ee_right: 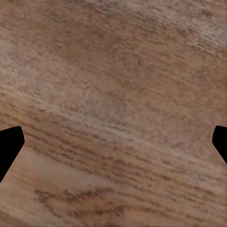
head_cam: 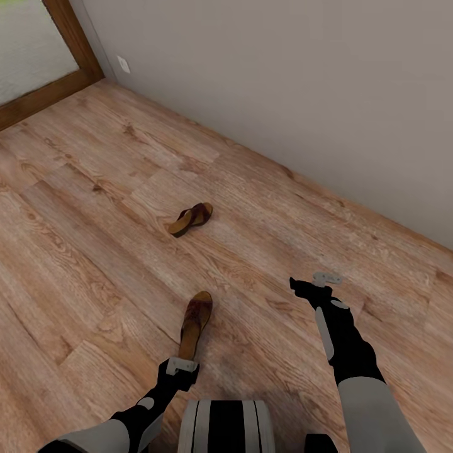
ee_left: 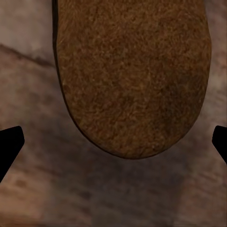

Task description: Pick up the two gym shoes and the two sandals from the corridor floor and place them onto the hallstand (shoe rack) in the corridor, making sure they are on the rack and not on the floor. Arrange them so the two gym shoes are next to each other and the two sandals are next to each other.

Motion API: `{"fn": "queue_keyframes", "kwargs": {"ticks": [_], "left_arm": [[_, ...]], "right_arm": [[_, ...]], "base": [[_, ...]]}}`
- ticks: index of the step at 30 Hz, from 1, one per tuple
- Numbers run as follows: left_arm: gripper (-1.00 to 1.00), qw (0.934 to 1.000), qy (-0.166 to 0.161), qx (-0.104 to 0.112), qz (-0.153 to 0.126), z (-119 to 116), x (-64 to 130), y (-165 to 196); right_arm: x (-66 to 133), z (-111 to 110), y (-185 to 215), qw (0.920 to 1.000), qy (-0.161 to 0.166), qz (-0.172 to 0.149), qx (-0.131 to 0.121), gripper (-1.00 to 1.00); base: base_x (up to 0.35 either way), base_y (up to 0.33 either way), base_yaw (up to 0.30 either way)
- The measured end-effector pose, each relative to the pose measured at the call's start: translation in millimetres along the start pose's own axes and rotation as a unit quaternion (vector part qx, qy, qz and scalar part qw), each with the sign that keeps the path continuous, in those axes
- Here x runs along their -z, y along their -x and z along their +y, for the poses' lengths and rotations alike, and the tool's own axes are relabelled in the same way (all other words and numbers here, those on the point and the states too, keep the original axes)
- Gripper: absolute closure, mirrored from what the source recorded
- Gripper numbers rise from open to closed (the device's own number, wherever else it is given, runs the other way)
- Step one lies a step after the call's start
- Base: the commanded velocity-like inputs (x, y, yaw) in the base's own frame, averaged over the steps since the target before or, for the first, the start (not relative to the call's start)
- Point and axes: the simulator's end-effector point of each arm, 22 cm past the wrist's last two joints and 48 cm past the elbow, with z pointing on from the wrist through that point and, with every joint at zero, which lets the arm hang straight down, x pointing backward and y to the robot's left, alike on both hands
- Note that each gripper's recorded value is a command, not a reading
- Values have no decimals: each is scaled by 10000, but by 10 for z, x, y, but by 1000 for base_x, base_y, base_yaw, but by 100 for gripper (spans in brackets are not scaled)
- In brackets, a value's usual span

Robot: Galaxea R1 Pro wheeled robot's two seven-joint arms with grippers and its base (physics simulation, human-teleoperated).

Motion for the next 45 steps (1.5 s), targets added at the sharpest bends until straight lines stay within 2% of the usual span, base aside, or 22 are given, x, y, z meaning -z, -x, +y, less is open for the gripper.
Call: {"fn": "queue_keyframes", "kwargs": {"ticks": [29,30,45], "left_arm": [[-100,10000,10,6,10,4,-1,-7],[100,10000,10,2,10,5,-1,-8],[100,10000,-10,-33,10,-6,-2,-6]], "right_arm": [[-3,-1,-4,10000,-1,4,0,-100],[-3,0,-4,10000,-1,4,0,-100],[-2,-2,-2,10000,-1,2,1,-100]], "base": [[39,0,0],[0,0,0],[0,0,0]]}}
